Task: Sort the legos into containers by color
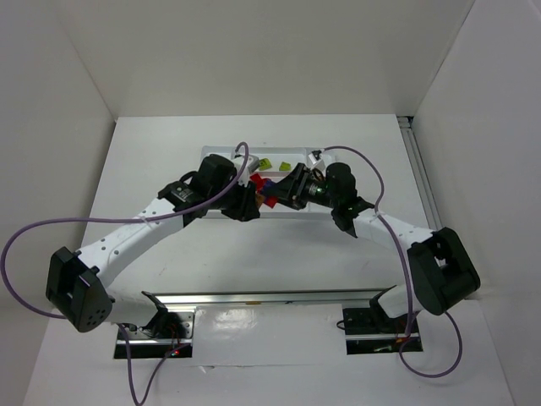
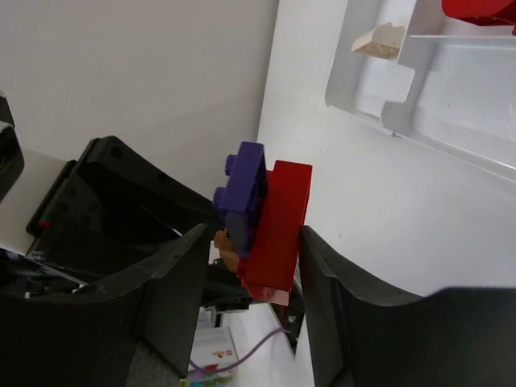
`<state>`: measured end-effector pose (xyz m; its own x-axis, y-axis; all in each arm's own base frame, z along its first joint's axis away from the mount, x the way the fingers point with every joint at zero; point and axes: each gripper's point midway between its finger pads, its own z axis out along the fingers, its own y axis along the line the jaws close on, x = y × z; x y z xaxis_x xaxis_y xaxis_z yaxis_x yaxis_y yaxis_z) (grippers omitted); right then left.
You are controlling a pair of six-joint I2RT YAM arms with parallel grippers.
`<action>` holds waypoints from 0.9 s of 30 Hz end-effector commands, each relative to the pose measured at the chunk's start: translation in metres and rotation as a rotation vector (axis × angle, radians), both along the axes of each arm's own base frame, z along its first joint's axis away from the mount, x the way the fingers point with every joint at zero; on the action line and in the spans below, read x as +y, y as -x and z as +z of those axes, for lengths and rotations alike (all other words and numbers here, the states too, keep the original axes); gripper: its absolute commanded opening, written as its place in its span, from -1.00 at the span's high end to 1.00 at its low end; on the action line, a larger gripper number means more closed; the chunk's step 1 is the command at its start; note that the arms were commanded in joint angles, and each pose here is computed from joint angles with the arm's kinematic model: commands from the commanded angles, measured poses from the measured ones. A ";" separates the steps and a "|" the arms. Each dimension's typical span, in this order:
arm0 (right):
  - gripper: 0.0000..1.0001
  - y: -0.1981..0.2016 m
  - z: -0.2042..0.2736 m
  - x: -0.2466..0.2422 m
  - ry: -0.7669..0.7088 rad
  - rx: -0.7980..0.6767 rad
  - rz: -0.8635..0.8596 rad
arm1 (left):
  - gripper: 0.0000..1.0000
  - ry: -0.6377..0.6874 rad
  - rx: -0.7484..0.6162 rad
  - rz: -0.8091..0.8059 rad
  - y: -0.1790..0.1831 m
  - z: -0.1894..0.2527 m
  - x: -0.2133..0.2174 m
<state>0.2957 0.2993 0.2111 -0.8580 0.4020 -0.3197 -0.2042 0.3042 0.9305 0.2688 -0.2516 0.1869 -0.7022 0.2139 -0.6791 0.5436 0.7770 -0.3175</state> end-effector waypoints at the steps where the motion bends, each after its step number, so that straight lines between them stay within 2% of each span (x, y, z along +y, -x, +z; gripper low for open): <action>1: -0.08 0.003 0.028 0.005 -0.123 -0.042 0.004 | 1.00 0.030 -0.022 -0.006 -0.001 0.004 -0.005; 7: 0.19 0.003 0.023 0.013 -0.155 -0.016 0.010 | 1.00 0.036 -0.029 -0.015 0.004 0.006 -0.005; 8: 0.32 0.003 0.019 0.013 -0.146 0.000 0.009 | 1.00 0.036 -0.029 -0.015 0.004 0.006 -0.005; 13: 0.64 -0.005 0.011 0.011 -0.057 0.003 -0.068 | 1.00 0.020 -0.041 0.006 0.002 0.005 0.000; 19: 0.73 -0.011 -0.016 -0.001 0.142 0.009 -0.180 | 1.00 0.033 -0.067 0.014 0.001 0.015 0.000; 27: 0.75 -0.015 -0.035 -0.014 0.215 0.024 -0.242 | 1.00 0.043 -0.081 0.023 -0.008 0.019 -0.002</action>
<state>0.3030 0.2930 0.1646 -0.7984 0.4975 -0.3391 -0.0603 0.4944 0.8671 0.2676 -0.2471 0.1817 -0.6916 0.2091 -0.6914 0.5362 0.7900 -0.2975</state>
